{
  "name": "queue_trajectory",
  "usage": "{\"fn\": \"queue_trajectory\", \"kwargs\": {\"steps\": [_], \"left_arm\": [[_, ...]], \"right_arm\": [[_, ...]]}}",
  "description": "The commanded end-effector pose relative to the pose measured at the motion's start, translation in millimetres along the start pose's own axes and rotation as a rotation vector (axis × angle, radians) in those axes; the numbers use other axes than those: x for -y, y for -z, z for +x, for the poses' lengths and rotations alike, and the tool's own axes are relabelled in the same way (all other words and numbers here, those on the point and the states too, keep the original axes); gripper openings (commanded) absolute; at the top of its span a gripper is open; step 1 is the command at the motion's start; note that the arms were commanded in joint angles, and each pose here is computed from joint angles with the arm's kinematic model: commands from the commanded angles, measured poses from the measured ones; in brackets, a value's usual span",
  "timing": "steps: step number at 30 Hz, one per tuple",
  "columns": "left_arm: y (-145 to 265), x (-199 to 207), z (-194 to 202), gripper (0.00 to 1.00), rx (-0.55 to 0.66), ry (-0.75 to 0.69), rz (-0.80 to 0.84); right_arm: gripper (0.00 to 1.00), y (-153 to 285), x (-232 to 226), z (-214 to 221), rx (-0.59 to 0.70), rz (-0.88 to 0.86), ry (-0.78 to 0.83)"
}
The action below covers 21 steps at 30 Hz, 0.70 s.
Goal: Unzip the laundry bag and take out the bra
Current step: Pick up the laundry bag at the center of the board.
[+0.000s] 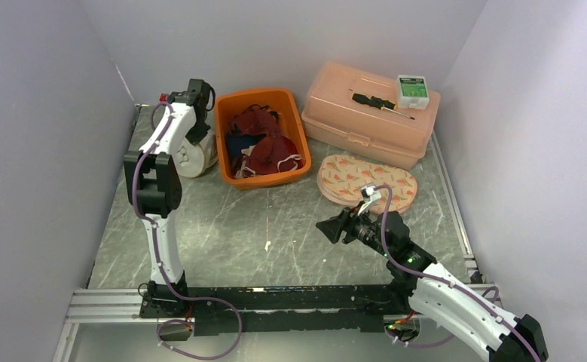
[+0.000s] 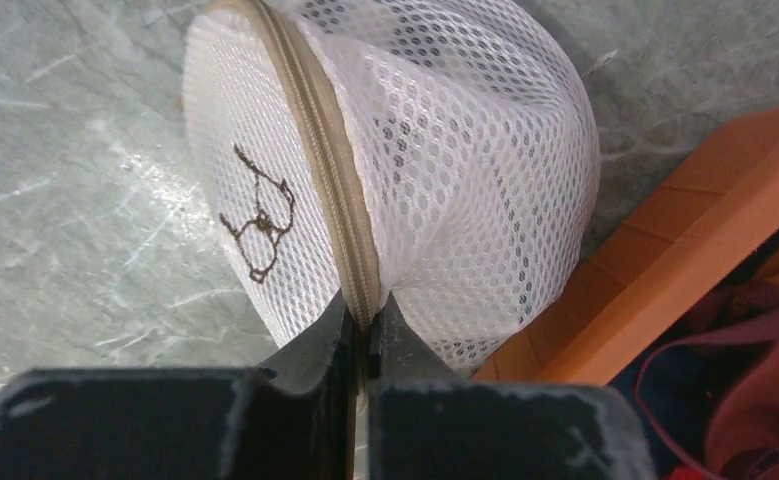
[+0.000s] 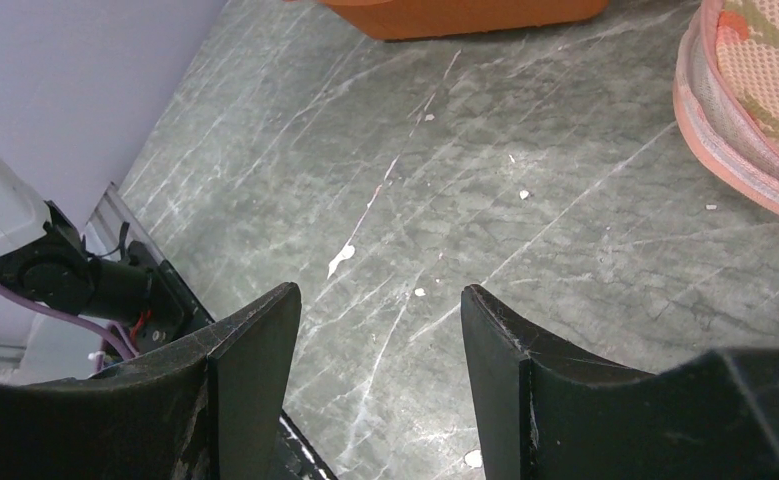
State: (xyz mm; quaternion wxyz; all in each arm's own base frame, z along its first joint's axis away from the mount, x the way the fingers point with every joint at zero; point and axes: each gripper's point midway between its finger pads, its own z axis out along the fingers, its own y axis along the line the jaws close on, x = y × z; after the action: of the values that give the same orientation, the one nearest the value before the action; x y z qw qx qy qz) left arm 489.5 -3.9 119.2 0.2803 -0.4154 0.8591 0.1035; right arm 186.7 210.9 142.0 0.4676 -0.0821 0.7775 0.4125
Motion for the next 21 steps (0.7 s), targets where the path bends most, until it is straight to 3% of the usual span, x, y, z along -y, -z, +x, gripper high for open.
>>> {"fn": "queue_trajectory", "kwargs": {"steps": [1,8,15,21], "left_arm": [[60,-9,-42,0.03,0.117,0.038,0.073],[163,-30,-64,0.03,0.292,-0.064,0.177],[271,-63,-12,0.03,0.381,-0.277,0.317],[338,-74,47,0.03,0.335,-0.436,0.513]], "right_arm": [[0.64,1,-5,-11,0.034,-0.008,0.025],[0.64,4,-7,-16,0.046,-0.008,0.023],[0.64,15,-12,-36,0.104,0.008,0.064],[0.64,26,-22,-51,0.132,0.003,0.066]]}}
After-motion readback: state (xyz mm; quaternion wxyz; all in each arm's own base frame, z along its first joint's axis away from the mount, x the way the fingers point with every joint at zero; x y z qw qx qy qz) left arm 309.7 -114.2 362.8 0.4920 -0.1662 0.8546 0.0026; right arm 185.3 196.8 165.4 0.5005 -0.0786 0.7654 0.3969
